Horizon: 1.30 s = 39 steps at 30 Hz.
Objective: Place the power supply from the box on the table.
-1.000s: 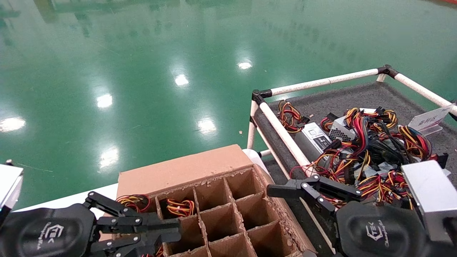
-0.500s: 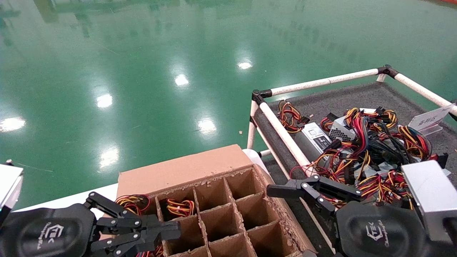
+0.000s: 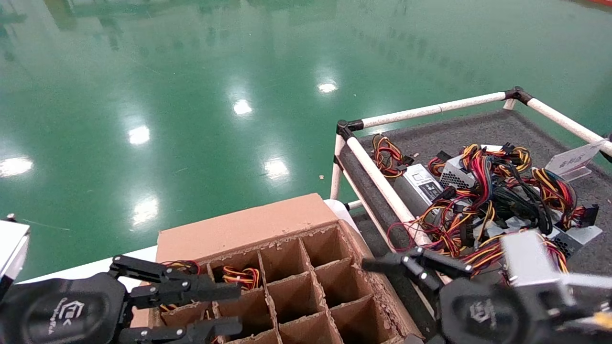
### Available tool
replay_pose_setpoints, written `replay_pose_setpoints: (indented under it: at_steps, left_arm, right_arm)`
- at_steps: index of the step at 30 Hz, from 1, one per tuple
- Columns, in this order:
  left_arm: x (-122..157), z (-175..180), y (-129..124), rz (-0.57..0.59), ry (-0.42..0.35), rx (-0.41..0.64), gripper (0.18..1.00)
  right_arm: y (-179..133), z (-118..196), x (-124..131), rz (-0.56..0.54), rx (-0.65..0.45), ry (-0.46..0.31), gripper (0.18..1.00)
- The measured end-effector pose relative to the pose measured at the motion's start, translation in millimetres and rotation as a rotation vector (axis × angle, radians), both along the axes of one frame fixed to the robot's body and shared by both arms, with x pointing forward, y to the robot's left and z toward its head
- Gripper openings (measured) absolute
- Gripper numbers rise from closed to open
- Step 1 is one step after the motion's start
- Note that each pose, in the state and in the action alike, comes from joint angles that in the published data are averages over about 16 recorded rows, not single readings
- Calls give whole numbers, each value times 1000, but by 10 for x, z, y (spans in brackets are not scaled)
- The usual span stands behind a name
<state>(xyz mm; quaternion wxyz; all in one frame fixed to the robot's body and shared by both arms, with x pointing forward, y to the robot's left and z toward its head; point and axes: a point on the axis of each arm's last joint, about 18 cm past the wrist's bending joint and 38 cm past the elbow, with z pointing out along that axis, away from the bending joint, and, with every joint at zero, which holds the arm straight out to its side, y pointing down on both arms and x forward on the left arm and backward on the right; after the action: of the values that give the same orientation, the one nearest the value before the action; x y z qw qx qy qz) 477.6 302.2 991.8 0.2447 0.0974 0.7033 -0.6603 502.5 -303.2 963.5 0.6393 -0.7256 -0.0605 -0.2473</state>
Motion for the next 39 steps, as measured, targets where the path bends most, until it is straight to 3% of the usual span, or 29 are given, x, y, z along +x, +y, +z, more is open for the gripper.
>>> replay_pose_setpoints:
  at_steps: [9,25,31,39]
  left_arm:
    - [0,0,0,0,0,0,452]
    - [0,0,0,0,0,0,830]
    - [0,0,0,0,0,0,921]
    - [0,0,0,0,0,0,981]
  right_arm:
    - [231,-245,320,-19,-71,24,1000]
    - [922,-387,1014,-49,-176,29,1000]
    - [1188,-387,1237,-66,-203,21,1000]
    - [1526,-355,1505,-92,-224,-4,1000]
